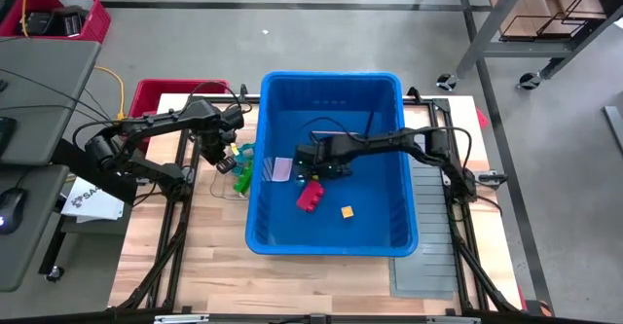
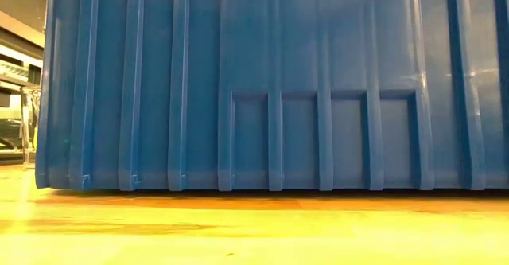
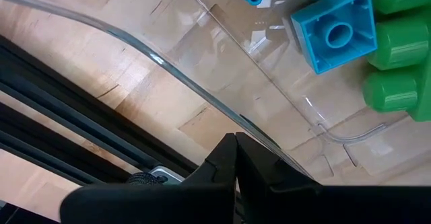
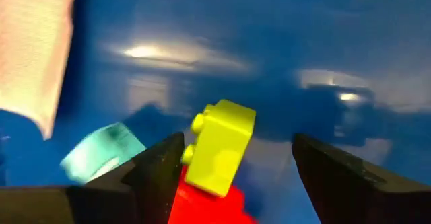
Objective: Sort blocks
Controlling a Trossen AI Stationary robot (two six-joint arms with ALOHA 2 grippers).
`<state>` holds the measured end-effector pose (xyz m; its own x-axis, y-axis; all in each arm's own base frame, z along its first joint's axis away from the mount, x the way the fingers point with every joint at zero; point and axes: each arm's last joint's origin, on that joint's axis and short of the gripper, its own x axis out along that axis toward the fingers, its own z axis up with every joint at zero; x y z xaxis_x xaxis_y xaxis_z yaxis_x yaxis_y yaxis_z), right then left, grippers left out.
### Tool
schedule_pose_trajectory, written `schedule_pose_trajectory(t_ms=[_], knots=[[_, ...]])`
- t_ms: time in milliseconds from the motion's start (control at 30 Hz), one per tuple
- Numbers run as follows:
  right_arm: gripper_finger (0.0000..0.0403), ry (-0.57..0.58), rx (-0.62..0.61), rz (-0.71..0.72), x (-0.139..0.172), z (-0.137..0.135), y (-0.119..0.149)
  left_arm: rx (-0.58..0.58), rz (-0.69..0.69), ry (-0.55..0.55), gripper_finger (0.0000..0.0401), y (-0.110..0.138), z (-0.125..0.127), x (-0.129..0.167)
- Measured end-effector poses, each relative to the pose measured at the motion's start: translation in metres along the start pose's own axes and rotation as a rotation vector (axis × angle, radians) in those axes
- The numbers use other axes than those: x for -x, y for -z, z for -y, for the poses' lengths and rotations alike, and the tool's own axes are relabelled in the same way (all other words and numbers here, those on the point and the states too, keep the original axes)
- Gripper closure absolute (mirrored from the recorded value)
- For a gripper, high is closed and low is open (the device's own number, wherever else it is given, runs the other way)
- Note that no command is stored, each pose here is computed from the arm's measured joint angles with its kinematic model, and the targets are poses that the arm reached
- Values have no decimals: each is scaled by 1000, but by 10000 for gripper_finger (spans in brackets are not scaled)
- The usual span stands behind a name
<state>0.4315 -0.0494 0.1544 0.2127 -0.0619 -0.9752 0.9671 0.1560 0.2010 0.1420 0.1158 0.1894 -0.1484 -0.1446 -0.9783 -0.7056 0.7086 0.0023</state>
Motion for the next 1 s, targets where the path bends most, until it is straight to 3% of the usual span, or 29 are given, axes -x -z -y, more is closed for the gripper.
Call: schedule_pose_trajectory(t_ms=[100, 200, 400, 533, 700, 833, 1000], knots=[[141, 18, -7, 10, -3, 4, -1, 0, 2, 1, 401, 0, 0, 0], [177, 36, 12, 15, -4, 6, -1, -1, 7, 1, 401, -1, 0, 0], [332, 66, 44, 77, -4, 7, -3, 5, 16, 1, 401, -2, 0, 0], [333, 63, 169, 102, 4, 0, -1, 5, 16, 1, 401, -2, 0, 0], [333, 36, 310, 197, 43, -24, 2, 6, 16, 2, 401, -2, 0, 0], [333, -112, 400, 413, 97, -59, 7, 6, 17, 2, 401, -2, 0, 0], [333, -410, 459, 682, 158, -96, 8, 7, 16, 2, 401, -2, 0, 0]])
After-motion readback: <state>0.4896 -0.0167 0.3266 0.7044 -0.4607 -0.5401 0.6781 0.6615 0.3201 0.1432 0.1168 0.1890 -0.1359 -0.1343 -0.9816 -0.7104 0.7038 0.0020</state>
